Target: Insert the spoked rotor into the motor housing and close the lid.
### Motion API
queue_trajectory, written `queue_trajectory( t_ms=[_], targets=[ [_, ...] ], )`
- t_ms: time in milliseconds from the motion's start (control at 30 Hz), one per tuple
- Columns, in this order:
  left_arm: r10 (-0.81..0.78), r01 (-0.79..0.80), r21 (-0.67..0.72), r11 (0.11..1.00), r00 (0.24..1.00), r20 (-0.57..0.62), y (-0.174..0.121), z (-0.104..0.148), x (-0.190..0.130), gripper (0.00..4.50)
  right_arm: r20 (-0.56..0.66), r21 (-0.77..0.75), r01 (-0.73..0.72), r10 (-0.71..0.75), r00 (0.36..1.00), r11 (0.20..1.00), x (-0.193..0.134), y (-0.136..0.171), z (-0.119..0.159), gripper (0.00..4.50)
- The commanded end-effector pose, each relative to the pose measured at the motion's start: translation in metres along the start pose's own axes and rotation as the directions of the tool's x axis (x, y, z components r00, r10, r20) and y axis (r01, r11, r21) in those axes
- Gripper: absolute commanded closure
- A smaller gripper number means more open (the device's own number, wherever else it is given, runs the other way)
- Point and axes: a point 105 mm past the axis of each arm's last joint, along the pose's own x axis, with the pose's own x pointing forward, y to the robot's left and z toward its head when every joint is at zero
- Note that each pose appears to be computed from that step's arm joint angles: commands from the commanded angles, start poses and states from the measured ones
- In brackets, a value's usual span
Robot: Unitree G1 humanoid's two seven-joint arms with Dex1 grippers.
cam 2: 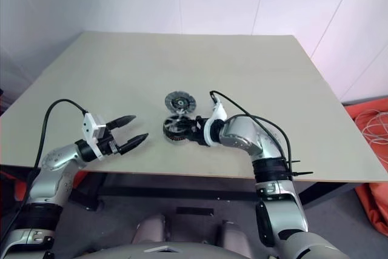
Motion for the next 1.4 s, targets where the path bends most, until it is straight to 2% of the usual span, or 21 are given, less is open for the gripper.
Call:
queue_trajectory(
  t_ms=[33, 67, 100, 200, 433, 633, 767, 867, 967, 1033, 1300, 1333, 1400],
  targets=[
    [-0.003, 0.002, 0.049, 0.999, 1.000, 0.023, 0.003, 0.012, 0.001, 0.00, 0.024, -0.028, -0.021, 0.022, 0.999, 0.999, -0.006, 0.011, 0.008, 0.45],
    [-0.003, 0.002, 0.049, 0.999, 1.000, 0.022, 0.003, 0.012, 0.001, 0.00, 0.025, -0.031, -0.026, 0.027, 0.999, 0.999, -0.007, 0.012, 0.009, 0.09],
    [-0.004, 0.002, 0.048, 0.999, 1.000, 0.022, 0.003, 0.012, 0.001, 0.00, 0.027, -0.034, -0.027, 0.028, 0.999, 0.999, -0.008, 0.013, 0.010, 0.04],
    [-0.004, 0.003, 0.048, 0.999, 1.000, 0.023, 0.002, 0.012, 0.002, 0.00, 0.033, -0.054, -0.036, 0.037, 0.999, 0.998, -0.011, 0.016, 0.011, 0.04],
    [-0.009, 0.008, 0.046, 0.999, 1.000, 0.023, 0.002, 0.011, 0.003, 0.00, 0.030, -0.208, -0.054, 0.061, 0.998, 0.977, -0.031, 0.026, 0.013, 0.04],
    [-0.016, 0.015, 0.040, 0.999, 1.000, 0.025, 0.001, 0.010, 0.006, 0.00, 0.004, -0.365, -0.012, 0.014, 1.000, 0.931, -0.046, 0.030, 0.013, 0.04],
    [-0.013, 0.012, 0.038, 0.999, 1.000, 0.027, 0.001, 0.009, 0.006, 0.00, 0.049, -0.591, 0.129, -0.124, 0.991, 0.797, -0.056, 0.018, 0.018, 0.04],
    [-0.011, 0.010, 0.036, 0.999, 1.000, 0.029, 0.000, 0.009, 0.007, 0.00, 0.143, -0.671, 0.149, -0.070, 0.987, 0.726, -0.053, 0.026, 0.030, 0.04],
    [-0.010, 0.009, 0.035, 0.999, 0.999, 0.031, 0.001, 0.009, 0.007, 0.00, 0.183, -0.793, 0.182, -0.056, 0.981, 0.581, -0.042, 0.027, 0.031, 0.67],
    [-0.009, 0.008, 0.036, 0.999, 0.999, 0.033, 0.001, 0.010, 0.008, 0.00, 0.187, -0.859, 0.186, -0.045, 0.981, 0.478, -0.032, 0.026, 0.028, 1.35],
    [-0.014, 0.013, 0.033, 0.999, 0.999, 0.038, -0.001, 0.010, 0.010, 0.00, 0.159, -0.934, 0.126, 0.072, 0.985, 0.335, 0.002, 0.036, 0.017, 4.30],
    [-0.014, 0.012, 0.033, 0.999, 0.999, 0.037, -0.001, 0.010, 0.010, 0.00, 0.156, -0.935, 0.121, 0.079, 0.985, 0.332, 0.005, 0.036, 0.017, 4.48],
    [-0.013, 0.012, 0.032, 0.999, 0.999, 0.037, -0.002, 0.009, 0.010, 0.00, 0.148, -0.937, 0.110, 0.091, 0.985, 0.332, 0.009, 0.036, 0.017, 4.48]
  ],
)
